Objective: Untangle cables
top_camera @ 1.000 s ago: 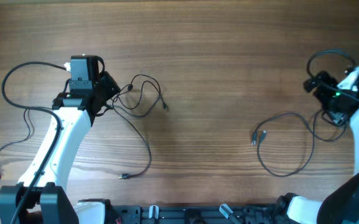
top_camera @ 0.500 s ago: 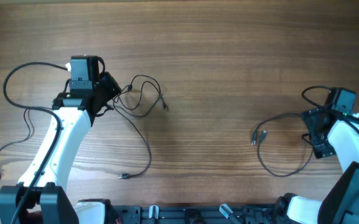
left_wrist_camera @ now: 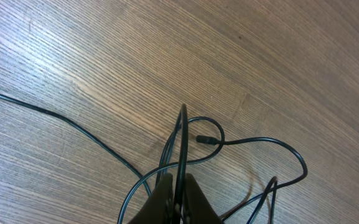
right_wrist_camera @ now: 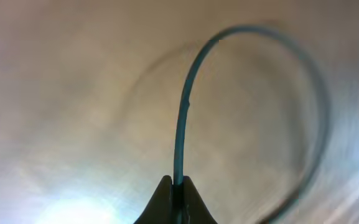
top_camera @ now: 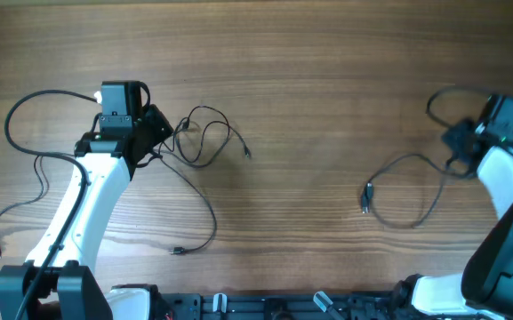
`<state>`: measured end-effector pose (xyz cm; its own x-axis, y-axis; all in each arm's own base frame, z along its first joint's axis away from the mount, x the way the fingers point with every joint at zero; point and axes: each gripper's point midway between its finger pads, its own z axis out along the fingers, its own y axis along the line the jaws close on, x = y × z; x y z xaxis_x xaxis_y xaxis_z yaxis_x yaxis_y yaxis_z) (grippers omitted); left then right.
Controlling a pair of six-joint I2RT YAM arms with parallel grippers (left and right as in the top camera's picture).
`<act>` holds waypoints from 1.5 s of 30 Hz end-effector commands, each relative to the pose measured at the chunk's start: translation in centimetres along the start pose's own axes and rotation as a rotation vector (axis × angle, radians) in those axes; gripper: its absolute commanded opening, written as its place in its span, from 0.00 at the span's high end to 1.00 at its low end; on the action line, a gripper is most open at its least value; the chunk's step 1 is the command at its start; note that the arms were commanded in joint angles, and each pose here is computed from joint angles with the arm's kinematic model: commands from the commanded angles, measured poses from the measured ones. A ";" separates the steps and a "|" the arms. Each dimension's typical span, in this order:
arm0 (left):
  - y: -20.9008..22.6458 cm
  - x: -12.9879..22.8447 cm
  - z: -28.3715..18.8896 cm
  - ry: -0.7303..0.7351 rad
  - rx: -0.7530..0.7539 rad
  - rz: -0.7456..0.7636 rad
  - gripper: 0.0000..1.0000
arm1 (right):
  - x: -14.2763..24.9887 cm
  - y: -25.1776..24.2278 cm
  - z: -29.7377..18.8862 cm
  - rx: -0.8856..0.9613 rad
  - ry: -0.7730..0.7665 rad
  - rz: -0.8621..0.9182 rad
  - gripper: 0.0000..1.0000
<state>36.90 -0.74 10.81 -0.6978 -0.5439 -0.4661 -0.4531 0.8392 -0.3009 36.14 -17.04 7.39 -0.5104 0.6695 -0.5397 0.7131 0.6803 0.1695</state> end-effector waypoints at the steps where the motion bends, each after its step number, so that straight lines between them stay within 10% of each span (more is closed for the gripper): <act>1: 0.0 0.0 0.0 0.002 0.007 -0.012 0.93 | -8.8 3.2 -5.3 -0.097 -0.225 -0.184 0.95; 9: 0.3 0.4 0.0 0.019 -0.005 -0.012 0.94 | -24.3 -6.9 -13.7 0.257 -0.752 -0.268 0.96; 15: 0.3 0.5 0.0 0.021 -0.006 -0.012 0.94 | -27.1 -13.3 -16.5 0.466 -0.811 -0.512 0.96; 26: 0.4 0.5 0.0 0.024 -0.008 -0.012 0.94 | -14.3 -16.2 3.0 0.189 -0.203 -0.322 0.96; 27: 0.4 0.5 0.0 0.024 -0.008 -0.012 0.94 | -14.1 -16.2 3.3 0.185 -0.198 -0.293 0.85; 29: 0.4 0.5 0.0 0.024 -0.008 -0.012 0.94 | -14.3 -16.1 2.8 0.180 -0.211 -0.243 0.00; 34: 0.4 0.5 0.0 0.024 -0.008 -0.012 0.94 | -17.3 -13.1 -5.1 0.081 -0.354 -0.064 0.00; 37: 0.2 0.5 0.0 0.024 0.002 -0.013 0.96 | -16.1 -4.7 -10.7 -0.315 -0.332 0.001 0.00; 40: -3.8 1.5 -0.5 0.097 0.221 0.046 0.96 | -9.4 4.3 -12.7 -0.672 -0.022 0.061 0.00; 45: -10.9 2.6 -4.1 0.144 0.673 0.276 0.96 | 5.2 15.8 -14.6 -0.912 0.337 -0.315 0.00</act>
<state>38.39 -7.05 13.36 -0.7893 -0.4137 -0.4537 -0.1275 0.8332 -0.5380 38.35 -7.55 20.79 -0.6814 0.5658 -0.4642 0.1729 0.7407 0.6492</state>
